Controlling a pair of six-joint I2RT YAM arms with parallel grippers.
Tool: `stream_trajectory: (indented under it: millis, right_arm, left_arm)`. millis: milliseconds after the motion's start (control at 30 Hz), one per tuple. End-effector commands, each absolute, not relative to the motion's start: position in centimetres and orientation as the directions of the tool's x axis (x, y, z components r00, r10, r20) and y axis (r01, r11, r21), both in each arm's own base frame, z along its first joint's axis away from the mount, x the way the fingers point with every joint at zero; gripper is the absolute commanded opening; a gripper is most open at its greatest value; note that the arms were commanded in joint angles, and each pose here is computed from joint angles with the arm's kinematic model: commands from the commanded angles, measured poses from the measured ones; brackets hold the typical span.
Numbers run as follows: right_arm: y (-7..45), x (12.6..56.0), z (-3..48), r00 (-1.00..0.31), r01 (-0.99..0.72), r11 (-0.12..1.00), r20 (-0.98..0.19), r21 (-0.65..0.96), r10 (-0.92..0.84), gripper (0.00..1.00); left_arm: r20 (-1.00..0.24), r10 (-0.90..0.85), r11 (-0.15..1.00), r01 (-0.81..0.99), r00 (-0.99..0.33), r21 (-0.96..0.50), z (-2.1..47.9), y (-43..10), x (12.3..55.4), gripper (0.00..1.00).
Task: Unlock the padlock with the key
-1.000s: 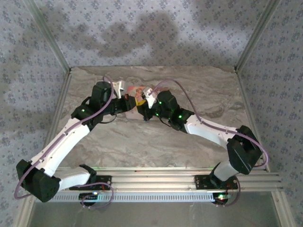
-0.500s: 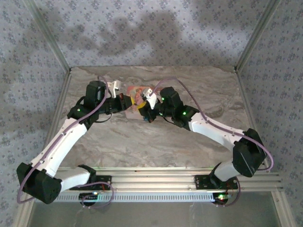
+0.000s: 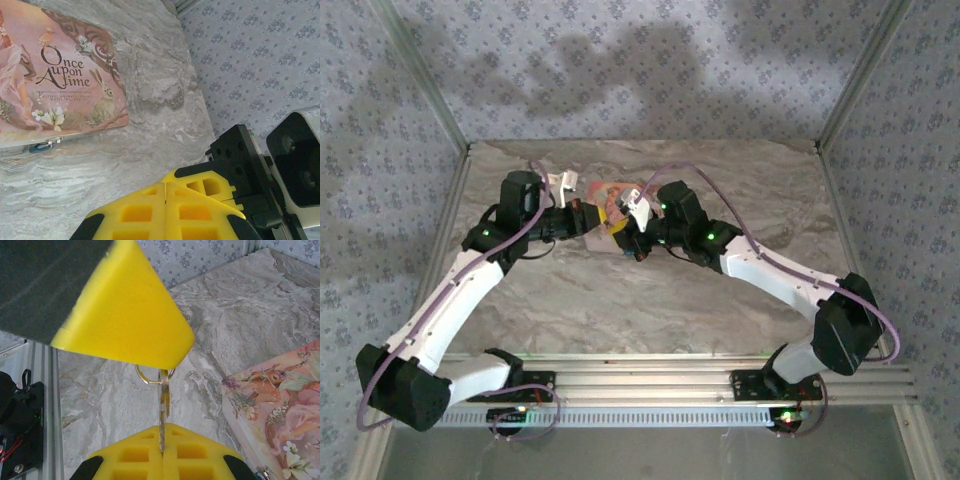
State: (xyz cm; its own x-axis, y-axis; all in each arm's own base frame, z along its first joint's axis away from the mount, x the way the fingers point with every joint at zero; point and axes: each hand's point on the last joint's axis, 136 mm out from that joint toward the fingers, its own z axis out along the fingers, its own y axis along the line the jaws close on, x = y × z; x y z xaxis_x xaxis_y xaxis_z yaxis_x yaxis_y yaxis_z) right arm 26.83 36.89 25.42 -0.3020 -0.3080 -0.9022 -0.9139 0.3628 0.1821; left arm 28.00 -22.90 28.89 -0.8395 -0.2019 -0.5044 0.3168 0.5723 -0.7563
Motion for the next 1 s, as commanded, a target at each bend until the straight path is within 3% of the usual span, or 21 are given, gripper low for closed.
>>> stream_trajectory:
  millis: [0, 233, 467, 633, 733, 800, 900, 967]
  right_arm:
    - [37.0, 27.2, 27.3, -0.266, -0.919, 0.362, -0.922, 0.154, -0.282, 0.06]
    - [37.8, 27.9, 28.2, -0.251, -0.922, 0.36, -0.93, 0.145, -0.27, 0.18]
    - [38.3, 28.3, 28.0, -0.251, -0.924, 0.354, -0.928, 0.145, -0.275, 0.12]
    - [38.6, 28.7, 27.3, -0.248, -0.919, 0.371, -0.926, 0.133, -0.284, 0.3]
    - [38.8, 28.9, 26.8, -0.243, -0.918, 0.376, -0.926, 0.123, -0.289, 0.34]
    - [39.0, 28.9, 26.9, -0.235, -0.921, 0.37, -0.929, 0.119, -0.285, 0.27]
    - [39.2, 28.8, 27.2, -0.22, -0.927, 0.357, -0.935, 0.112, -0.279, 0.05]
    - [39.1, 28.5, 27.4, -0.21, -0.932, 0.346, -0.936, 0.106, -0.281, 0.0]
  left_arm:
    - [-0.516, -0.202, 0.533, 0.349, -0.832, -0.771, 30.0, -23.1, 27.5, 0.0]
    - [-0.507, -0.21, 0.525, 0.341, -0.836, -0.78, 29.9, -23.1, 27.4, 0.0]
    - [-0.504, -0.212, 0.524, 0.338, -0.837, -0.782, 30.0, -23.1, 27.3, 0.0]
    - [-0.506, -0.213, 0.524, 0.339, -0.836, -0.781, 30.3, -23.0, 27.2, 0.0]
    - [-0.506, -0.212, 0.524, 0.34, -0.836, -0.781, 30.4, -23.0, 27.1, 0.0]
    - [-0.504, -0.21, 0.527, 0.337, -0.838, -0.78, 30.4, -22.9, 27.0, 0.0]
    - [-0.505, -0.205, 0.538, 0.335, -0.839, -0.774, 30.1, -22.8, 26.9, 0.0]
    - [-0.507, -0.201, 0.546, 0.334, -0.838, -0.769, 30.0, -22.6, 26.9, 0.0]
